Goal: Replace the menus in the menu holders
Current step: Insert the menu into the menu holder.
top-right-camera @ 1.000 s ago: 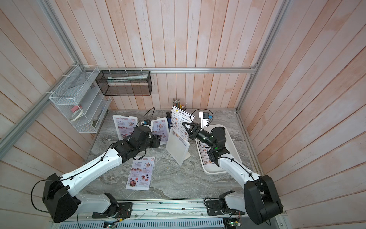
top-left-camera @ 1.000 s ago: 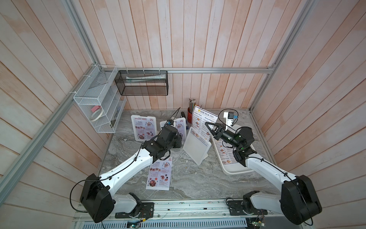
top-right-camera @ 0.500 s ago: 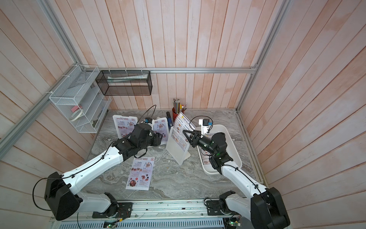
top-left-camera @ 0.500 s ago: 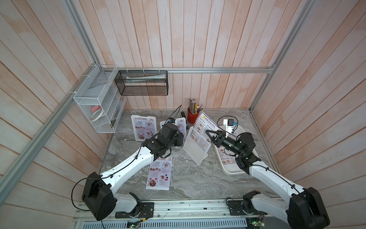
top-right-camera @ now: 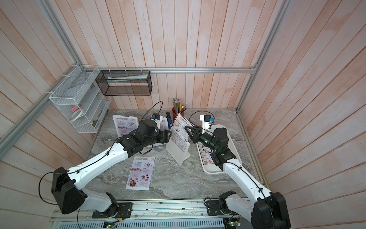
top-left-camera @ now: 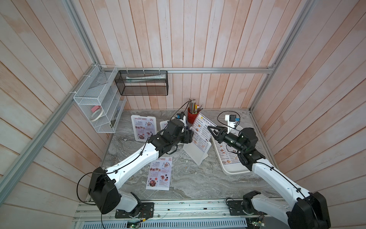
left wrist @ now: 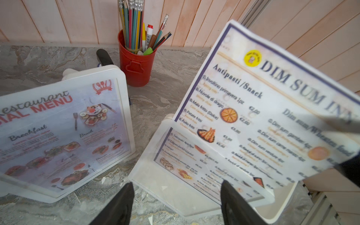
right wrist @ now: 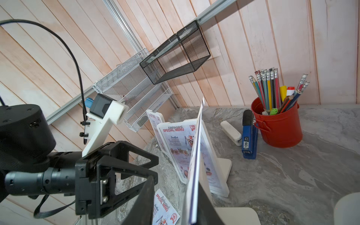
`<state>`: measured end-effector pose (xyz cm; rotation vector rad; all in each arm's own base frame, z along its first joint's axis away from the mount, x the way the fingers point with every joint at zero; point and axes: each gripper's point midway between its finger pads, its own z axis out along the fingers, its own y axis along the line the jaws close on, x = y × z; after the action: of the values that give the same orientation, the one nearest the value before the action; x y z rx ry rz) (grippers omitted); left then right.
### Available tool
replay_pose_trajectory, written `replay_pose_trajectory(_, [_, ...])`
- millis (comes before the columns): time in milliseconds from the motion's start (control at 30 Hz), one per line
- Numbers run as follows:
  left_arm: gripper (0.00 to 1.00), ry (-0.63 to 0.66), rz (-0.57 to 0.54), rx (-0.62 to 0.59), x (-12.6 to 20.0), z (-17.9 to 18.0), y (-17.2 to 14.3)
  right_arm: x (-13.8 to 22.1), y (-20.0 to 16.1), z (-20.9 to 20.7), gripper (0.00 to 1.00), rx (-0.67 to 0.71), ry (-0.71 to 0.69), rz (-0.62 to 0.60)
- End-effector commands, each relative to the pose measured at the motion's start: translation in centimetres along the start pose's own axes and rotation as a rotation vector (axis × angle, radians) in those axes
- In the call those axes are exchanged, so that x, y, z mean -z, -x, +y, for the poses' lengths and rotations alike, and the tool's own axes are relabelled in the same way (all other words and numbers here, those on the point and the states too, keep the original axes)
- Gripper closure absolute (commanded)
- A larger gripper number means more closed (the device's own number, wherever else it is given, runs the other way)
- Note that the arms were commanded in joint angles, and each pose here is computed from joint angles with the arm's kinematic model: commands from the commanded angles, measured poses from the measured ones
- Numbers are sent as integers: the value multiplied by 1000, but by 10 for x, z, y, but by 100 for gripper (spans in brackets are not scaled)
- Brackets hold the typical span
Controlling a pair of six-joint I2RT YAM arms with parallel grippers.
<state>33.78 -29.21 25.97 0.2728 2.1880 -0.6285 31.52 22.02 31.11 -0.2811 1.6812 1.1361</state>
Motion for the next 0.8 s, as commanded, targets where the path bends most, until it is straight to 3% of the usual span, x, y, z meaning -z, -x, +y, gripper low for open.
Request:
replay_pose_trajectory(0, [27,-58,-24,-3,2,-15,12,-8,-17,0,70,-5,9,66])
replay_pose_trajectory(200, [22,-85,-79,-19,12,-27,39,-4,-44,-6,78,-38,-25,81])
replay_pose_trajectory(467, [9,-157,-84,-31,6,-47,53,11,-29,-4,63,23,-79,36])
replay_pose_trajectory(567, [0,-162,-75,-36,0,-52,54,13,-17,-6,62,43,-98,29])
replay_pose_trajectory(633, [0,-157,-75,-35,-2,-52,55,14,-11,-9,62,45,-102,21])
replay_pose_trajectory(767, [0,-137,-58,-41,-9,-49,51,8,-12,-10,74,33,-77,31])
